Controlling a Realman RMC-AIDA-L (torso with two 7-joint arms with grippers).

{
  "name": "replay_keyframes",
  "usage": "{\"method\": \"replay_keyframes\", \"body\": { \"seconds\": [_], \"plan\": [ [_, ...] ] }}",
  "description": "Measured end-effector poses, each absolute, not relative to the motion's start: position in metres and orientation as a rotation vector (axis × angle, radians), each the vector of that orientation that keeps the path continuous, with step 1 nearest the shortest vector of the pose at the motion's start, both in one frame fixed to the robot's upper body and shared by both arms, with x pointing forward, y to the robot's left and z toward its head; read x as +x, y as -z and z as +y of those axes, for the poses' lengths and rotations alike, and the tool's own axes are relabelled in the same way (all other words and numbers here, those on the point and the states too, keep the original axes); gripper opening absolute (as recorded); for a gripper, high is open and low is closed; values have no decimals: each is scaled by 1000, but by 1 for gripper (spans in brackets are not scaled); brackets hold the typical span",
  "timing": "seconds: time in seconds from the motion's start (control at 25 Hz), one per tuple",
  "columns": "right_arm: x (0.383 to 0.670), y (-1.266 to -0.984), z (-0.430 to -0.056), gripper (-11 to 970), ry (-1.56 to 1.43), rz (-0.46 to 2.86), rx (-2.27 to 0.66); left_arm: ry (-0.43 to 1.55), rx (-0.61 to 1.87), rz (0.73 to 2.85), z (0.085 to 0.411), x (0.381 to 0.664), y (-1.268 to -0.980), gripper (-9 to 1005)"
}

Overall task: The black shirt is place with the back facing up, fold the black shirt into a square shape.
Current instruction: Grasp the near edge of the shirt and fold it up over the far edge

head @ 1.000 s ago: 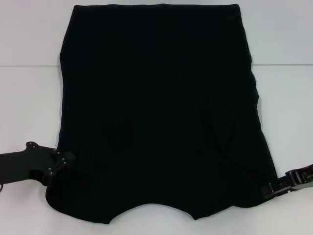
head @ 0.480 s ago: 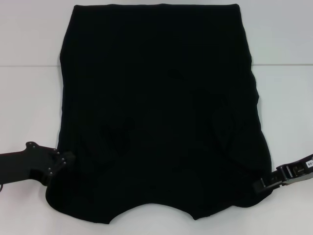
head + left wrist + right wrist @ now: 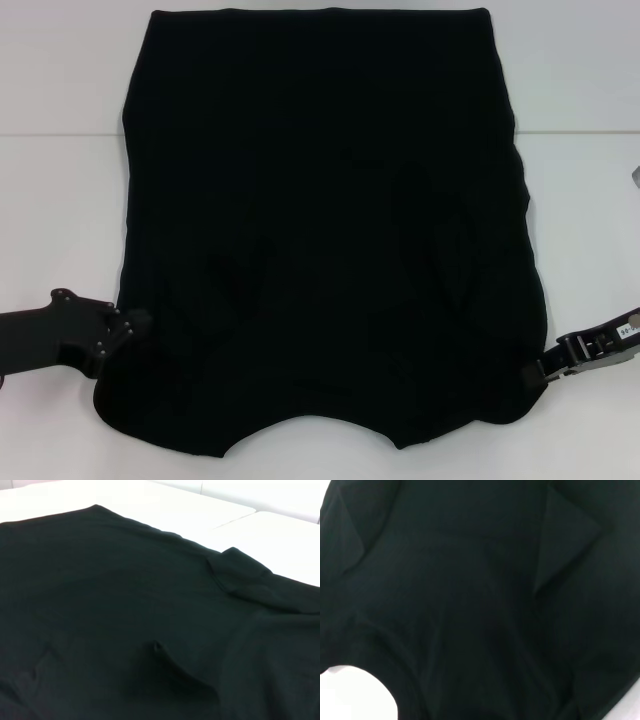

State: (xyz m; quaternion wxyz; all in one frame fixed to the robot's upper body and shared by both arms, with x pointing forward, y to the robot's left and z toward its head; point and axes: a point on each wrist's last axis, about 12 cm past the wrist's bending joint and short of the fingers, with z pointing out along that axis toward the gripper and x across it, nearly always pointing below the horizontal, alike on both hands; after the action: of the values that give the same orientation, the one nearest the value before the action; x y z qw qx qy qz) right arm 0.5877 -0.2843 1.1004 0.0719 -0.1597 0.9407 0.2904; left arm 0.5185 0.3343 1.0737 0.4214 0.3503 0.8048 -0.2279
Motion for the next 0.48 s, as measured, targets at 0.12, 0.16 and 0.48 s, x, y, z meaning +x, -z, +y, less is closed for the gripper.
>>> {"method": "replay_keyframes", "body": {
  "seconds": [0.12,0.16,0.48],
  "plan": [
    [588,-1100,-283,257,-870,2828,-468,569,878,2016,335,519,-1074,32],
    [588,-1099,-283,212,-871,2829,-466,569,878,2016,335,519,-1074,32],
    [585,-1096,-285,58,-885,2810,-468,580,857,2028,335,519,-1074,32]
  ]
}}
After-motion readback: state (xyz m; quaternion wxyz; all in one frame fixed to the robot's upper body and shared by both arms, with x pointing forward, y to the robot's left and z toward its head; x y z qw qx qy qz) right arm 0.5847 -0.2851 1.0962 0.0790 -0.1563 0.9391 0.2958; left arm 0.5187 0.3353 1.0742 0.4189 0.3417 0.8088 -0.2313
